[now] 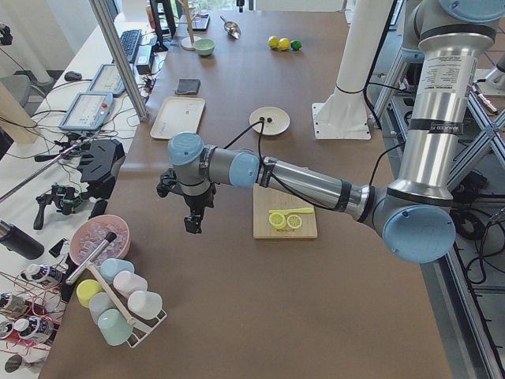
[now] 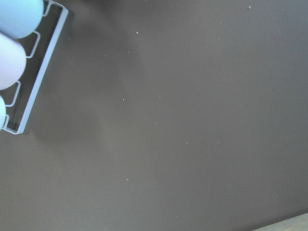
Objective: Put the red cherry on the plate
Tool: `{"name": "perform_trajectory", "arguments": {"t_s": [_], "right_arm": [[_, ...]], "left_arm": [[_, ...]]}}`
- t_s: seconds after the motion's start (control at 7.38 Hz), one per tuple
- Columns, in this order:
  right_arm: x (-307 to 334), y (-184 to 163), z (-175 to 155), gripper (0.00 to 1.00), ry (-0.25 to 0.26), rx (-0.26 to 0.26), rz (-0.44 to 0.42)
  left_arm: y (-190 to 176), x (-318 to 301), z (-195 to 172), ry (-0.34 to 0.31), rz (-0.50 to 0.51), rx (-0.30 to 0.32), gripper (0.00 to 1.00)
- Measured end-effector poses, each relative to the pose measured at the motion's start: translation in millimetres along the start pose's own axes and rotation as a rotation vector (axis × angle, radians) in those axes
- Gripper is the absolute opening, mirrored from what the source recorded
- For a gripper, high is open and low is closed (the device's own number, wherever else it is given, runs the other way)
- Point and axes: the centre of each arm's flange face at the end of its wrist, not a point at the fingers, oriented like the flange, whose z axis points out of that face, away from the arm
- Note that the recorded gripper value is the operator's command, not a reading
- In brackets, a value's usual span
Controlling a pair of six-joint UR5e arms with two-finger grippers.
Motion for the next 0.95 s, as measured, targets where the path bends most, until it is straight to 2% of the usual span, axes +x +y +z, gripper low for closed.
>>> {"name": "perform_trajectory", "arguments": {"t_s": [0.27,0.95], "right_arm": [[-1.7,-0.3,3.0,1.00,0.004,-0.006,0.003],[-0.6,3.0,3.3,1.00,0.045,-0.008,0.001]], "left_arm": [[13.4,-1.4,2.1,0.027,-0.019,-0.007,0.98],[38.3,-13.6,16.1,0.032,-0.050,-0.039,0.98]]}}
